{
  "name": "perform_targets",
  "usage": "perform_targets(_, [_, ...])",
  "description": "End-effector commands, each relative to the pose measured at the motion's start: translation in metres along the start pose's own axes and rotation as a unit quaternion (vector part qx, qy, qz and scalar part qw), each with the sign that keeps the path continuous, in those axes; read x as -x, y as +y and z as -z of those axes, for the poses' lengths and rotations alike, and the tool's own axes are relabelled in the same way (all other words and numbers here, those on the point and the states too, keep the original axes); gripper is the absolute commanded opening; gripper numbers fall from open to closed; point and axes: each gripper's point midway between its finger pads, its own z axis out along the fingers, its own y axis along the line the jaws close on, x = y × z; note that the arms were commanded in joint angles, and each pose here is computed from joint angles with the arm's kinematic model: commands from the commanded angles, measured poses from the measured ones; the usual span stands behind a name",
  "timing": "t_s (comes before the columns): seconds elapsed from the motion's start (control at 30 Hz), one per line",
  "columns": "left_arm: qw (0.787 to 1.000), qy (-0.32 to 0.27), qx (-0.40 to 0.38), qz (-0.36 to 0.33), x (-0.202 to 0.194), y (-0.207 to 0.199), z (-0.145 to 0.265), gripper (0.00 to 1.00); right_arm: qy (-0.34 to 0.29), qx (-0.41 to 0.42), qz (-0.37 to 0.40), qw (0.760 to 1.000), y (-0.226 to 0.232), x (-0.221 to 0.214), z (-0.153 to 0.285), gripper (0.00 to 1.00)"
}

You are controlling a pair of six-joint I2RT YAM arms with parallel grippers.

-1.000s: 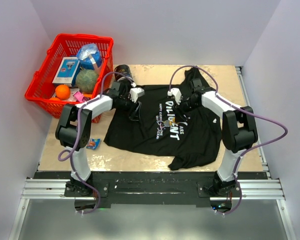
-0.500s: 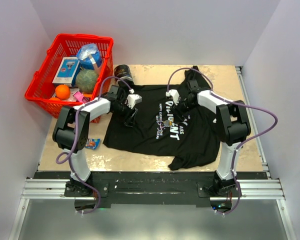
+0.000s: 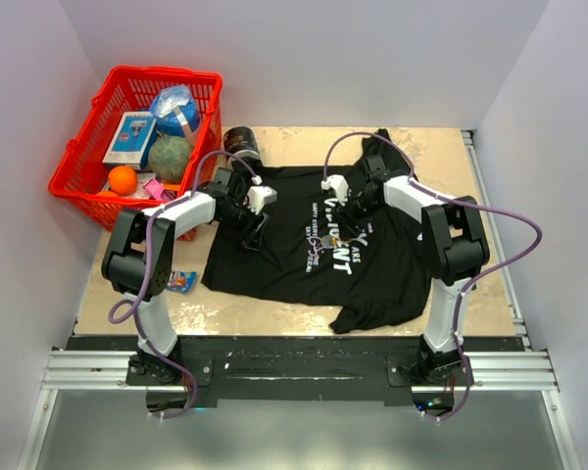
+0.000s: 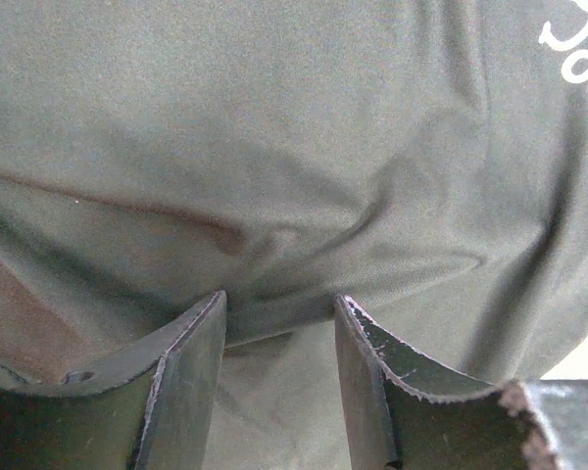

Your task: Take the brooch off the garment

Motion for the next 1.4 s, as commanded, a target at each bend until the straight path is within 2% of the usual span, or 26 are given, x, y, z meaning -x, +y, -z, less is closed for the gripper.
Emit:
perform_targets(0.0, [1.000,0.011,0.000,0.003,-0.001,0.000,0.009,0.52,0.014,-0.010,0.018,1.000,0.002,-0.002,-0.001,0.42])
perform_targets(0.2, [1.000,-0.004,-0.008,-0.010,0.014,-0.002,0.015,0.52,0.008,-0.020,0.028,0.999,0.002,0.006,0.011,0.15])
perform_targets(0.23, [1.000,-0.008,-0.011,-0.013,0.017,-0.003,0.017,0.52,0.006,-0.020,0.032,0.999,0.003,0.008,0.013,0.08])
perform_targets(0.33, [0.998,-0.040,-0.041,-0.035,0.039,-0.014,0.024,0.52,-0.002,-0.015,0.037,0.999,0.007,0.017,0.023,0.00])
perform_targets(0.5, [0.978,-0.131,-0.129,-0.102,0.087,-0.048,0.045,0.53,-0.023,0.011,0.039,0.999,0.021,0.030,0.037,0.00])
perform_targets(0.63, [0.957,-0.191,-0.167,-0.140,0.123,-0.074,0.039,0.53,-0.030,0.034,0.003,0.999,0.029,0.034,0.034,0.00])
perform_targets(0.8, [0.944,-0.213,-0.209,-0.139,0.140,-0.108,0.011,0.53,-0.040,0.042,-0.022,0.998,0.034,0.037,0.035,0.00])
perform_targets(0.83, [0.938,-0.234,-0.207,-0.149,0.151,-0.111,0.008,0.53,-0.039,0.045,-0.026,0.998,0.036,0.036,0.035,0.00])
perform_targets(0.9, [0.941,-0.229,-0.218,-0.124,0.152,-0.122,-0.006,0.53,-0.030,0.050,-0.035,0.998,0.039,0.030,0.032,0.01])
perform_targets(0.93, [0.935,-0.249,-0.214,-0.133,0.164,-0.124,-0.007,0.53,-0.025,0.050,-0.043,0.997,0.039,0.028,0.030,0.03])
perform_targets(1.0, [0.935,-0.248,-0.218,-0.129,0.168,-0.132,-0.015,0.53,-0.013,0.056,-0.051,0.997,0.040,0.021,0.027,0.07])
perform_targets(1.07, [0.935,-0.247,-0.218,-0.129,0.170,-0.134,-0.019,0.53,-0.001,0.063,-0.053,0.997,0.040,0.015,0.021,0.16])
perform_targets(1.17, [0.935,-0.247,-0.213,-0.140,0.171,-0.137,-0.018,0.53,0.009,0.062,-0.062,0.996,0.038,0.009,0.019,0.18])
perform_targets(1.2, [0.936,-0.243,-0.210,-0.146,0.169,-0.140,-0.020,0.53,0.009,0.059,-0.064,0.996,0.036,0.009,0.018,0.17])
perform_targets(1.23, [0.936,-0.241,-0.207,-0.154,0.168,-0.141,-0.019,0.52,0.010,0.053,-0.071,0.996,0.033,0.010,0.018,0.10])
perform_targets(1.37, [0.940,-0.238,-0.189,-0.156,0.163,-0.142,-0.019,0.52,0.008,0.040,-0.107,0.993,0.019,0.014,0.015,0.00])
